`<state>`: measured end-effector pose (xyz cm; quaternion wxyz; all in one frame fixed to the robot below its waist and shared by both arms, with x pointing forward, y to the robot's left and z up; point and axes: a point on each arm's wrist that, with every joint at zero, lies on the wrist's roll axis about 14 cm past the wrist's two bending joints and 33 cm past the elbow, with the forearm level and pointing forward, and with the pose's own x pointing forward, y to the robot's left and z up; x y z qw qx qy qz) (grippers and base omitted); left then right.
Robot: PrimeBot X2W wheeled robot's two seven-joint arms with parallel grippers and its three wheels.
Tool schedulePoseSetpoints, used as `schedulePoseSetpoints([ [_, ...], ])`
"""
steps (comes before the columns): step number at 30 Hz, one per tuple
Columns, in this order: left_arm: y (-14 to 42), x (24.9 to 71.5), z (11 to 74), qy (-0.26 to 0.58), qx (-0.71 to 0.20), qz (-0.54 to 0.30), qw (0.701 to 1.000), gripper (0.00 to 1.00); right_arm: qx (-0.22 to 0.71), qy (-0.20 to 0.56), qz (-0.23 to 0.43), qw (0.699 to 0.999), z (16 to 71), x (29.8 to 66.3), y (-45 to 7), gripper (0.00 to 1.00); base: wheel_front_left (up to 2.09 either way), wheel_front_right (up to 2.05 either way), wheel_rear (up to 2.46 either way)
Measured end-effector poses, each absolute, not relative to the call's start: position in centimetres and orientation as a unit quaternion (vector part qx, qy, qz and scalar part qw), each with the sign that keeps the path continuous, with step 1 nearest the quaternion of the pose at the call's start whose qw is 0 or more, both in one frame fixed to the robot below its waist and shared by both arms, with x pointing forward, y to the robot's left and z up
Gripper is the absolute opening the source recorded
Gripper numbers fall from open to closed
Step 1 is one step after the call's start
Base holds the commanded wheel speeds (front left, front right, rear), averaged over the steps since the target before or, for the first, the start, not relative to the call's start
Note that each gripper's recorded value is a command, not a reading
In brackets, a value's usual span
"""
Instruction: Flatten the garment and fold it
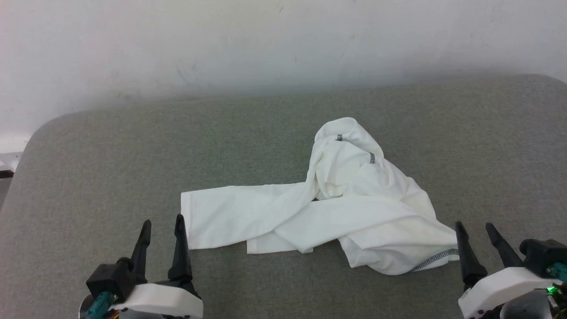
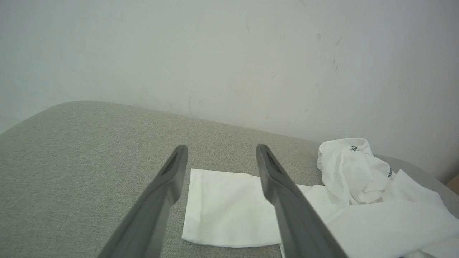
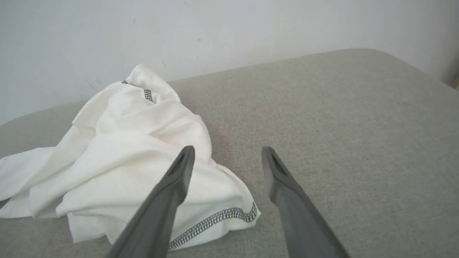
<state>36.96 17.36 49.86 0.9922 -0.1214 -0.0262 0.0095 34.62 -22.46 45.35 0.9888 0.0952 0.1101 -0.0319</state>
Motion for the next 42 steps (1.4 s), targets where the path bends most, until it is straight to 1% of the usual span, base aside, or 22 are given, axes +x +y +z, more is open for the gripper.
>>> schedulePoseSetpoints([
  [5,17.1,37.1,49.9,-0.026,-0.121,0.005,0.992,1.0,0.072,0.048,-0.016,0.996,48.6,34.7,-21.4,1.0,0.0,0.0,0.0],
  [8,16.4,37.3,49.8,-0.023,-0.117,-0.006,0.993,1.0,0.048,0.036,0.001,0.998,49.6,34.7,-20.3,1.0,0.0,0.0,0.0],
  [12,14.8,38.2,49.7,-0.009,-0.111,-0.034,0.993,1.0,0.039,0.026,0.029,0.998,50.5,34.4,-18.3,1.0,0.0,0.0,0.0],
  [17,9.1,41.0,50.4,0.023,-0.1,-0.13,0.986,1.0,0.037,0.026,0.049,0.998,50.9,34.3,-16.9,1.0,0.0,0.0,0.0],
  [21,4.2,43.6,51.2,0.051,-0.078,-0.212,0.973,1.0,0.034,0.025,0.049,0.998,51.1,34.3,-16.7,1.0,0.0,0.0,0.0],
  [24,0.9,44.8,50.5,0.09,-0.05,-0.265,0.959,1.0,0.034,0.032,0.043,0.998,50.7,34.3,-17.1,1.0,0.0,0.0,0.0],
  [27,-1.5,45.3,48.5,0.153,-0.027,-0.302,0.941,1.0,0.036,0.037,0.036,0.998,50.5,34.2,-17.4,1.0,0.0,0.0,0.0],
  [33,-2.7,44.8,42.4,0.304,0.032,-0.321,0.897,1.0,0.048,0.053,0.018,0.997,49.5,33.5,-18.3,1.0,0.0,0.0,0.0],
  [36,-2.7,44.6,40.8,0.34,0.05,-0.321,0.883,1.0,0.056,0.059,0.008,0.997,49.1,33.2,-18.8,1.0,0.0,0.0,0.0],
  [37,-2.7,44.7,40.7,0.342,0.055,-0.321,0.881,0.46,0.057,0.061,0.006,0.997,49.0,33.2,-18.9,1.0,0.0,0.0,0.0],
  [38,-2.9,45.0,40.9,0.336,0.053,-0.322,0.884,0.0,0.058,0.062,0.004,0.996,48.9,33.1,-19.0,1.0,0.0,0.0,0.0],
  [40,-3.1,45.9,42.1,0.309,0.044,-0.322,0.894,0.0,0.062,0.062,0.004,0.996,48.9,33.1,-19.0,1.0,0.0,0.0,0.0],
  [42,-3.3,47.4,44.3,0.258,0.032,-0.321,0.911,0.0,0.063,0.062,0.003,0.996,48.9,33.1,-19.1,1.0,0.0,0.0,0.0],
])
